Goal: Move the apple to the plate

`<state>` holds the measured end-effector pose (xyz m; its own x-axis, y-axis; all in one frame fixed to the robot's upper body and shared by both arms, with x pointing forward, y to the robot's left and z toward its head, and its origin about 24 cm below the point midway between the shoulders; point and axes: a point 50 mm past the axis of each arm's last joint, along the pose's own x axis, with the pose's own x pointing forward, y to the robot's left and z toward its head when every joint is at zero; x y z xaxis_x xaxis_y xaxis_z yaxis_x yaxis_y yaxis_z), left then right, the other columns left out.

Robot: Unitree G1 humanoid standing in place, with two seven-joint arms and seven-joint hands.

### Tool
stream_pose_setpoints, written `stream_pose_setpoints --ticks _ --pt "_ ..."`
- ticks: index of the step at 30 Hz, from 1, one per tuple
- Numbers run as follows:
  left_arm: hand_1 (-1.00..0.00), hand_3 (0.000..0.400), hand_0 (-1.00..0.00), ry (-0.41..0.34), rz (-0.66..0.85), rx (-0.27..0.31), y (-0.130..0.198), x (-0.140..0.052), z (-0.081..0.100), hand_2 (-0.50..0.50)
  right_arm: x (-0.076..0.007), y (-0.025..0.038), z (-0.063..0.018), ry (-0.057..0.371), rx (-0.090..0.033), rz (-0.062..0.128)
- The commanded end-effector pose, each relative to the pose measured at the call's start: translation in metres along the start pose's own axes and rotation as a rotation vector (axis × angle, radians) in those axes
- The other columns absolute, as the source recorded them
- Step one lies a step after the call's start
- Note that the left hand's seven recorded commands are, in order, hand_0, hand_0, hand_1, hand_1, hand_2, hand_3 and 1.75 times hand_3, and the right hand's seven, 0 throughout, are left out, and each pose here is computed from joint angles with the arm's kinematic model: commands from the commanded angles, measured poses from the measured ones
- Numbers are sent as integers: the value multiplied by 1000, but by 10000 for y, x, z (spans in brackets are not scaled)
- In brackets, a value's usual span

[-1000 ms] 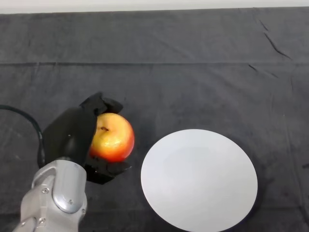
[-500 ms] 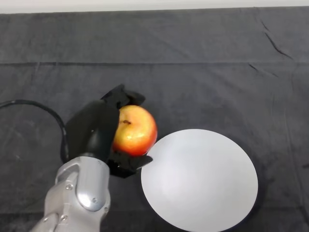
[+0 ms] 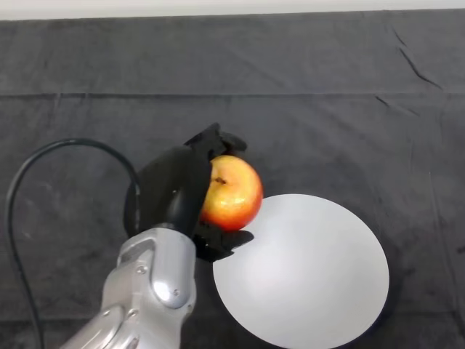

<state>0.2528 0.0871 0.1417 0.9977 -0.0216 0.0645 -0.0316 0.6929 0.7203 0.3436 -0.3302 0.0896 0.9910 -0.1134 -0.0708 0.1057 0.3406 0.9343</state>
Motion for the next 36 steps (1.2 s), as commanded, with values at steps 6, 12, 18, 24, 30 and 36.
stream_pose_setpoints --ticks 6,12,18,24,30,36 --pt "-1000 400 -1000 -67 -32 -10 -143 80 162 0 -28 0 84 -33 18 12" --pt "-1000 400 -1000 -94 -82 -18 -296 104 241 0 -28 0 84 -33 18 12" --pt "-1000 400 -1000 -121 -148 -27 -494 114 315 0 -28 0 84 -33 18 12" --pt "-1000 400 -1000 -144 -225 -32 -651 106 372 0 -28 0 84 -33 18 12" --pt "-1000 400 -1000 -161 -294 -34 -787 89 411 0 -28 0 84 -33 18 12" --pt "-1000 400 -1000 -168 -359 -24 -908 61 380 0 -28 0 84 -33 18 12"
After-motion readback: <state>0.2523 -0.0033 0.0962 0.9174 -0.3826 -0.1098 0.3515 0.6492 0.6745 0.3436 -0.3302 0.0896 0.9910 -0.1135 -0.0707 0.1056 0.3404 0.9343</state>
